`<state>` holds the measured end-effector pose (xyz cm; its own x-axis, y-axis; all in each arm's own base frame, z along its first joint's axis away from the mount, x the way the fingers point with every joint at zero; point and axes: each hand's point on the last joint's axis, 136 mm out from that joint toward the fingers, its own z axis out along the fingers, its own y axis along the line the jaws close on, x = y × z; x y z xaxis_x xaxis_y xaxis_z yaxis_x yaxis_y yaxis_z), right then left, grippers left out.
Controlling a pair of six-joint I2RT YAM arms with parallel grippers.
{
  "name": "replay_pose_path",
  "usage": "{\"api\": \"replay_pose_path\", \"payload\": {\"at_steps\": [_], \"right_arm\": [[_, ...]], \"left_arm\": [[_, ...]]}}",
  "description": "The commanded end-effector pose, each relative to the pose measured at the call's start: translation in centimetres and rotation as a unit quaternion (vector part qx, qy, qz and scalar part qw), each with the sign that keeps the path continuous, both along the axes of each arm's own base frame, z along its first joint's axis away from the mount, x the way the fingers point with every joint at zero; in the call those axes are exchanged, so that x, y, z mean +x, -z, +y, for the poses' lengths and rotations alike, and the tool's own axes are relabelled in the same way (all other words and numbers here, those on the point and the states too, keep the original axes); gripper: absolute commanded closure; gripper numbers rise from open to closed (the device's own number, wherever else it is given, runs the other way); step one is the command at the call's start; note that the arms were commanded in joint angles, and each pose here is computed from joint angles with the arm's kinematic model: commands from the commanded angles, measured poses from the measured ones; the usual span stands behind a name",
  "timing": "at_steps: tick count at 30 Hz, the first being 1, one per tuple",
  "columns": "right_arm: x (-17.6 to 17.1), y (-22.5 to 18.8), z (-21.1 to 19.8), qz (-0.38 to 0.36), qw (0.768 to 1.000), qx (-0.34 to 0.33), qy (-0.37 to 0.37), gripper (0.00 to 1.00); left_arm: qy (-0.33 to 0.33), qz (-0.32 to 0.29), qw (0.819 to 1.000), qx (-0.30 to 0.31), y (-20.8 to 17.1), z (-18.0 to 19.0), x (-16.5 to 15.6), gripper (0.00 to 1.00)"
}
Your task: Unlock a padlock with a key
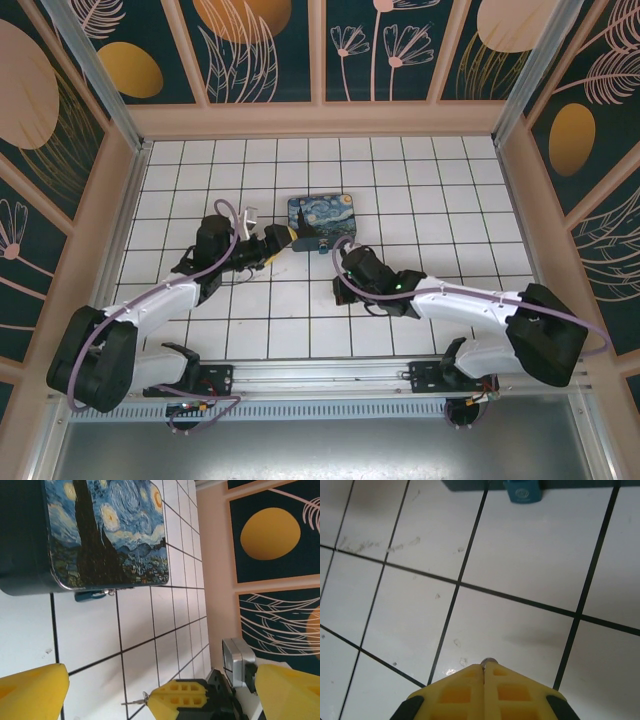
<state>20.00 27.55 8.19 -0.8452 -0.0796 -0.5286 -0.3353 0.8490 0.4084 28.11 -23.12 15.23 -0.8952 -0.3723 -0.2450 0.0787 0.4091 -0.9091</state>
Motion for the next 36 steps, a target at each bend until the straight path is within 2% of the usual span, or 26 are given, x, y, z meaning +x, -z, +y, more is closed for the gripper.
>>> {"api": "replay_pose_path", "payload": {"at_steps": [1, 10, 18, 23, 36], "right_arm": [[2.3, -4.2, 0.8, -0.037, 0.996, 0.06, 0.053, 1.0], [5.3, -11.6, 1.3, -0.076, 0.967, 0.198, 0.141, 1.0], [6.9, -16.2, 1.8, -0.095, 0.942, 0.279, 0.162, 1.0], [7.2, -17.4, 2.7, -0.095, 0.933, 0.308, 0.16, 1.0], [7.2, -17.5, 4.6, -0.076, 0.923, 0.349, 0.144, 1.0]], "left_arm": [[0.018, -0.003, 0.998, -0.062, -2.1, -1.3, -0.5, 0.07], [0.026, 0.003, 0.991, -0.132, -5.4, -2.6, -0.7, 0.22], [0.028, 0.013, 0.986, -0.166, -6.1, -3.5, -0.7, 0.3], [0.031, 0.019, 0.982, -0.185, -6.4, -4.2, -0.6, 0.34], [0.027, 0.01, 0.979, -0.2, -7.7, -4.7, 0.2, 0.37]]}}
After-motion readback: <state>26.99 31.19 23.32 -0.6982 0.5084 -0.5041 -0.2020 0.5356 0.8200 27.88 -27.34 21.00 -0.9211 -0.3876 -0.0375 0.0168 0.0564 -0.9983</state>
